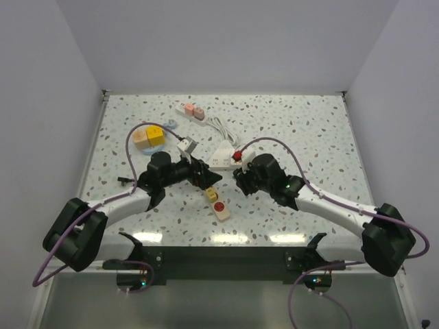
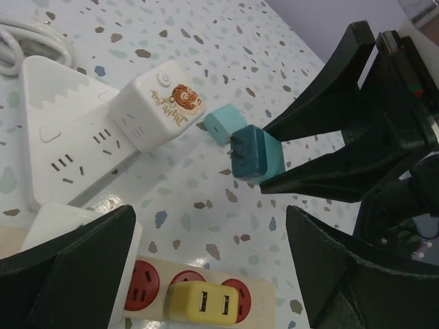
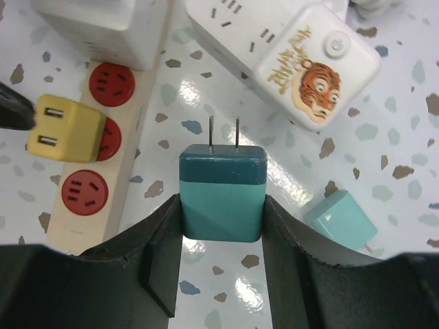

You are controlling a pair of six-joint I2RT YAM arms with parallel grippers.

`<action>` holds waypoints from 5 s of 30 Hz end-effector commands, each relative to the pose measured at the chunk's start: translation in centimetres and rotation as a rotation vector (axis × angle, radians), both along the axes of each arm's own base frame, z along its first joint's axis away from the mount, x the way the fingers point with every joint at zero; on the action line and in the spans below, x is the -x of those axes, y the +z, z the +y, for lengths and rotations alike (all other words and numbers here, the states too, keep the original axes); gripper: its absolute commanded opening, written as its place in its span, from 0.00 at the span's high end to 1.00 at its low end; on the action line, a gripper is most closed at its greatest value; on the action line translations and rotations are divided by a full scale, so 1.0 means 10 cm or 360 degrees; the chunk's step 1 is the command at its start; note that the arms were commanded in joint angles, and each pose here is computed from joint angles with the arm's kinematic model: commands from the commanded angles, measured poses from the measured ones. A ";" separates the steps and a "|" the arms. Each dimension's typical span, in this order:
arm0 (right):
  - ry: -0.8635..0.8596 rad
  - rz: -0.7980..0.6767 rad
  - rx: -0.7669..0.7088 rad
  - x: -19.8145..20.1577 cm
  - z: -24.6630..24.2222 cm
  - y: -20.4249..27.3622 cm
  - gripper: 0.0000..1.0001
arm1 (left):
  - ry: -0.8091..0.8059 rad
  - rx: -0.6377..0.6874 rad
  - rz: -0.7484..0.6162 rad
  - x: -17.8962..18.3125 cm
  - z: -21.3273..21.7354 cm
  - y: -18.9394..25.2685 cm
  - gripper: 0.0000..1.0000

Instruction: Insert the plug

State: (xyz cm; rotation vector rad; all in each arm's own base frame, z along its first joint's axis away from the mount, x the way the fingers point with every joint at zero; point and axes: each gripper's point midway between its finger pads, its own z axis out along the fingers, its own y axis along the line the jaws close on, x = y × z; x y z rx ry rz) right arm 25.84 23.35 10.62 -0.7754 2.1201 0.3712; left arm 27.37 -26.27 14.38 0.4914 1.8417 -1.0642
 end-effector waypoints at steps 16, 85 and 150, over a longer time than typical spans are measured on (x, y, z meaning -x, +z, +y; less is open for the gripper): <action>0.0445 -0.0443 0.0020 0.22 0.52 0.54 0.93 | -0.0340 0.0140 0.0100 0.27 -0.45 -0.03 0.07; 0.0764 -0.0440 -0.1092 0.65 0.77 1.89 0.11 | -0.0636 0.0508 -0.1014 0.95 0.17 1.45 1.00; 0.0826 -0.0549 -0.1135 0.89 0.66 2.27 1.00 | -0.0450 0.0299 -0.0999 0.68 -0.06 1.15 0.18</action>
